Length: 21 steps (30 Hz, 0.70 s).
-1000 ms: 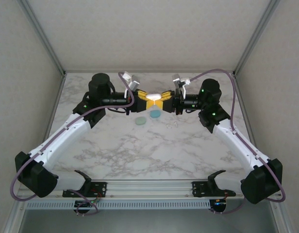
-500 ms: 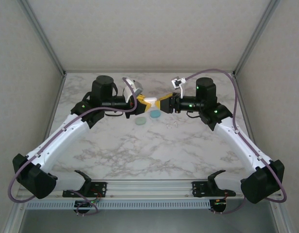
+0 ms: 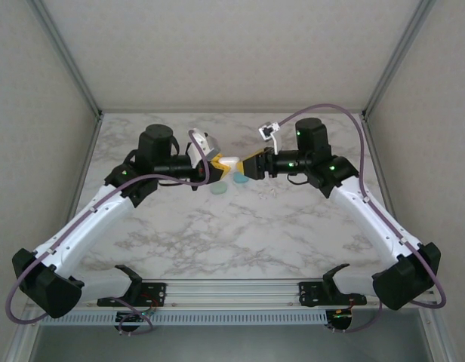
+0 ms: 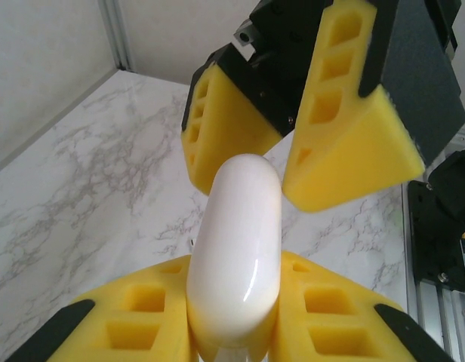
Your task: Insert the wireless bluetooth earbuds into the charging case
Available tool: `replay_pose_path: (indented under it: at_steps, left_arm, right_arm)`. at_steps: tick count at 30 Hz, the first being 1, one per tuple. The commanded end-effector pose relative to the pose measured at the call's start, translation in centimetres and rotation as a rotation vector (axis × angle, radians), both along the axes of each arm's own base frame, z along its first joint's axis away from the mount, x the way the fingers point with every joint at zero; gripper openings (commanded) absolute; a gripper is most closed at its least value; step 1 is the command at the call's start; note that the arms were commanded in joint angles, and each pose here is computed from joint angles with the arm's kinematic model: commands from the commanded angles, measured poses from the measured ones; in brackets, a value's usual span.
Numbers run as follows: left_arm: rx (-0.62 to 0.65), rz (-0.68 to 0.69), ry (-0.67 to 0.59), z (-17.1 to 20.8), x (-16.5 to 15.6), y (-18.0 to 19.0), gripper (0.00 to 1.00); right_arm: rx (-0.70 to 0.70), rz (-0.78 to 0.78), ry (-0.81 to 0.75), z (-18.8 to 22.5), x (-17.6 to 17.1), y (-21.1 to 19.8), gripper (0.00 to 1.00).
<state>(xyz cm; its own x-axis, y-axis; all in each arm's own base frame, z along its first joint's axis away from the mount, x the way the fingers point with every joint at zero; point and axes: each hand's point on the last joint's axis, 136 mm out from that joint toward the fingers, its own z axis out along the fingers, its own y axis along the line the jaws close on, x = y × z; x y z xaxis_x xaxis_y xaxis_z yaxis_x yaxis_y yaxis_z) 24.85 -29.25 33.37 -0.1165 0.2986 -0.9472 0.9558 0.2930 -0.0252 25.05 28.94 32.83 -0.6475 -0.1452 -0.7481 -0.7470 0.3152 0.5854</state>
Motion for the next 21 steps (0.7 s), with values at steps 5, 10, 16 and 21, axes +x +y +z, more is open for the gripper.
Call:
replay_pose_path:
  at_steps: [5,10,16,21]
  left_arm:
    - [-0.022,-0.050,-0.019,1.1,-0.8,-0.6,0.05]
    - [0.023,-0.064,-0.032,0.4,-1.3,-0.5,0.05]
    - [0.033,-0.079,-0.038,0.2,-1.6,-0.5,0.05]
    - [0.012,-0.085,-0.036,0.7,-1.8,-0.6,0.06]
  right_arm:
    - [0.013,-0.025,-0.018,0.5,1.1,1.0,0.67]
    - [0.065,-0.065,-0.037,1.9,1.7,1.0,0.66]
    - [0.046,-0.112,-0.016,1.4,2.6,0.8,0.65]
    - [0.024,-0.152,-0.009,0.8,3.4,0.5,0.65]
